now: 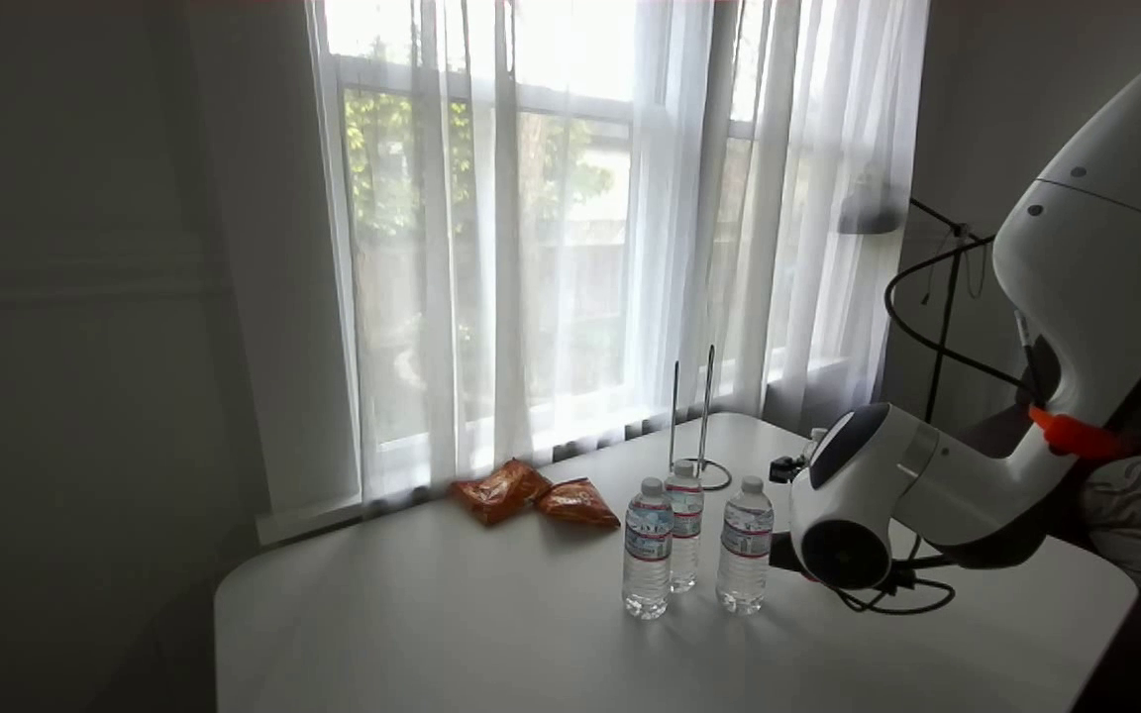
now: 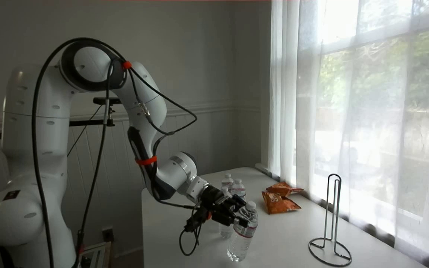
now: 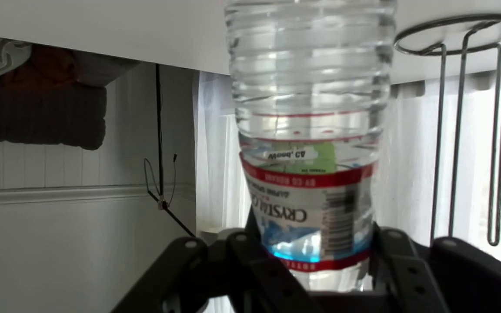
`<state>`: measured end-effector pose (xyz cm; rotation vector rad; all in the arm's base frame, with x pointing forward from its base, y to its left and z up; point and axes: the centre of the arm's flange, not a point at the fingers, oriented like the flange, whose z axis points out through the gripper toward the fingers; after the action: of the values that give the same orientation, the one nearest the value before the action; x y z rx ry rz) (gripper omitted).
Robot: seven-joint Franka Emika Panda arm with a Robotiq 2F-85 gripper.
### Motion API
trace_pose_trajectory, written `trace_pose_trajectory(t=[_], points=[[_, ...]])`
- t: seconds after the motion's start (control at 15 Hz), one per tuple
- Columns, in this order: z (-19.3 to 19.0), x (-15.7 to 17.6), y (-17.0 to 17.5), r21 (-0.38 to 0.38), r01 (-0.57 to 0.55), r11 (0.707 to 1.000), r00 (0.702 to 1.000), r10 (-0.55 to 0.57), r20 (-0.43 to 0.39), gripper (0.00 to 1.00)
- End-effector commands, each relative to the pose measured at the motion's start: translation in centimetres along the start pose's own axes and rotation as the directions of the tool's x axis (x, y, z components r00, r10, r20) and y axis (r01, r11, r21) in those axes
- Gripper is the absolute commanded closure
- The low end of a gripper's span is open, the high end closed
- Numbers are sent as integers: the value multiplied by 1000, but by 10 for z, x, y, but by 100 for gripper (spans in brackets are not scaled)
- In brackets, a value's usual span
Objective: Pick up both water bottles laying on the table one by one and place them the right way up on the table
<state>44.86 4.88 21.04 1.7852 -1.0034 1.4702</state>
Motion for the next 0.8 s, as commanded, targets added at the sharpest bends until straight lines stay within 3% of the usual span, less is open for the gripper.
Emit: trace_pose_trajectory(t=[0.0,0.27,0.33,0.4,0.6,0.73], points=[[4,-26,9,-16,-38,999,999,37,-28,77],[6,-33,11,-26,-16,1000,999,16,-36,77],[7,-33,12,-26,-15,1000,999,14,-37,40],[7,-33,11,-26,-13,1000,999,12,-37,26],[7,-34,12,-25,-10,1000,999,10,-37,7],[7,-33,12,-25,-10,1000,999,9,-42,0]])
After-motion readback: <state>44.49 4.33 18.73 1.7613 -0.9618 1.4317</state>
